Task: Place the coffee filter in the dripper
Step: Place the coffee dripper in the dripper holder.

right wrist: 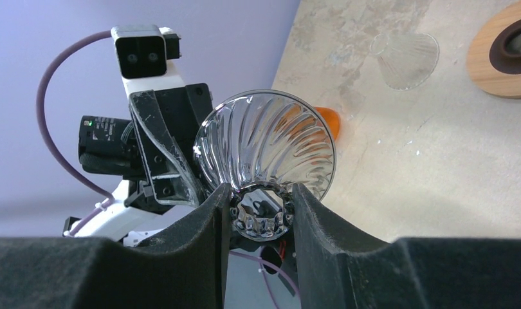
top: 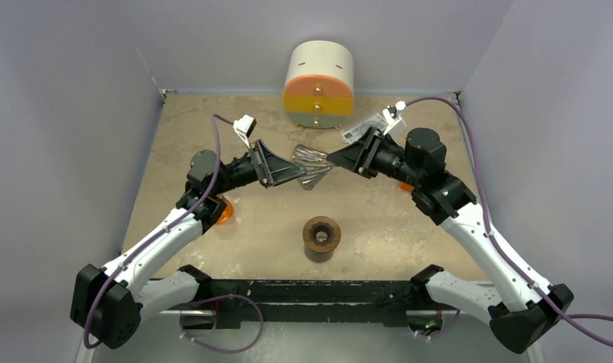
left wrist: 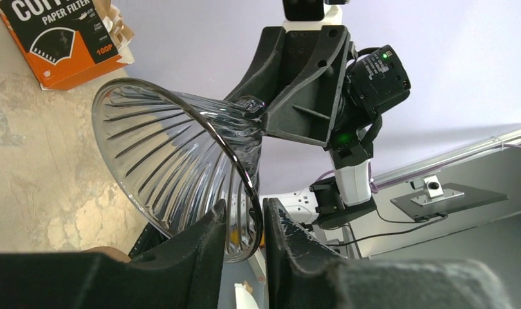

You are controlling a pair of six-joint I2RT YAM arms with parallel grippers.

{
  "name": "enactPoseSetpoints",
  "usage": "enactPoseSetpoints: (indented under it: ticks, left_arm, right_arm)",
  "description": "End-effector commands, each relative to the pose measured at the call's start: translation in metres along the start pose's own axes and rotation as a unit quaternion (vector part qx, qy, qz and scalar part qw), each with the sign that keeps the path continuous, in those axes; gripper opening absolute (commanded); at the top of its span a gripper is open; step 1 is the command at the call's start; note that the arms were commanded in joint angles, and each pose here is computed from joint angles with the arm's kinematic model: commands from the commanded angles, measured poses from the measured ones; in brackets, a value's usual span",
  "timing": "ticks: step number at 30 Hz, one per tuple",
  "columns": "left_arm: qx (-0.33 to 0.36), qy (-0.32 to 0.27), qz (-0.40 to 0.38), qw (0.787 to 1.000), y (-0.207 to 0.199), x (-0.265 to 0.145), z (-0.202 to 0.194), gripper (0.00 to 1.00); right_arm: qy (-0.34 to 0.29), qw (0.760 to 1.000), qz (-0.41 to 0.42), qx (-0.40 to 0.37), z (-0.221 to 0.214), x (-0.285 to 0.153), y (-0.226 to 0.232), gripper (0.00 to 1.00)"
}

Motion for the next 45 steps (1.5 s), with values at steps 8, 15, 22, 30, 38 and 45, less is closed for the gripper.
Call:
enactPoseSetpoints:
  ticks: [8, 15, 22, 30, 38, 45]
  left_arm:
    - [0.03, -0.008, -0.04, 0.999, -0.012, -0.005, 0.001, 0.06]
    - [0.034, -0.005, -0.035, 0.999, -0.012, -0.003, 0.002, 0.0]
    - [0.05, 0.002, -0.02, 0.999, -0.014, -0.004, 0.003, 0.0]
    - [0.081, 0.006, 0.016, 0.997, -0.015, -0.007, 0.003, 0.0]
    - [0.125, 0.038, 0.057, 0.99, -0.02, -0.009, 0.007, 0.0]
    - [0.214, 0.103, 0.12, 0.964, -0.044, -0.017, 0.017, 0.0]
  right_arm:
    - [-0.024, 0.999, 0.045, 0.005, 0.004, -0.007, 0.015, 0.0]
    - [-0.022, 0.999, 0.042, 0.009, 0.003, -0.006, 0.013, 0.0]
    - [-0.02, 1.0, 0.023, 0.001, 0.002, -0.007, 0.01, 0.39]
    - [0.009, 1.0, -0.003, -0.015, -0.003, -0.01, 0.004, 0.62]
    - [0.007, 0.995, -0.065, -0.079, 0.007, -0.021, 0.007, 0.72]
    - [-0.001, 0.983, -0.101, -0.151, 0.022, -0.032, 0.018, 0.74]
Point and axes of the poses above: each gripper's point midway between its finger pads, its own x axis out along the fingers, its own y axis along the line the jaws close on, z = x × y, the point moved 10 cm from there along -x, back along the fingers, and after that the axes turned 1 degree about x, right-handed, at the moved point
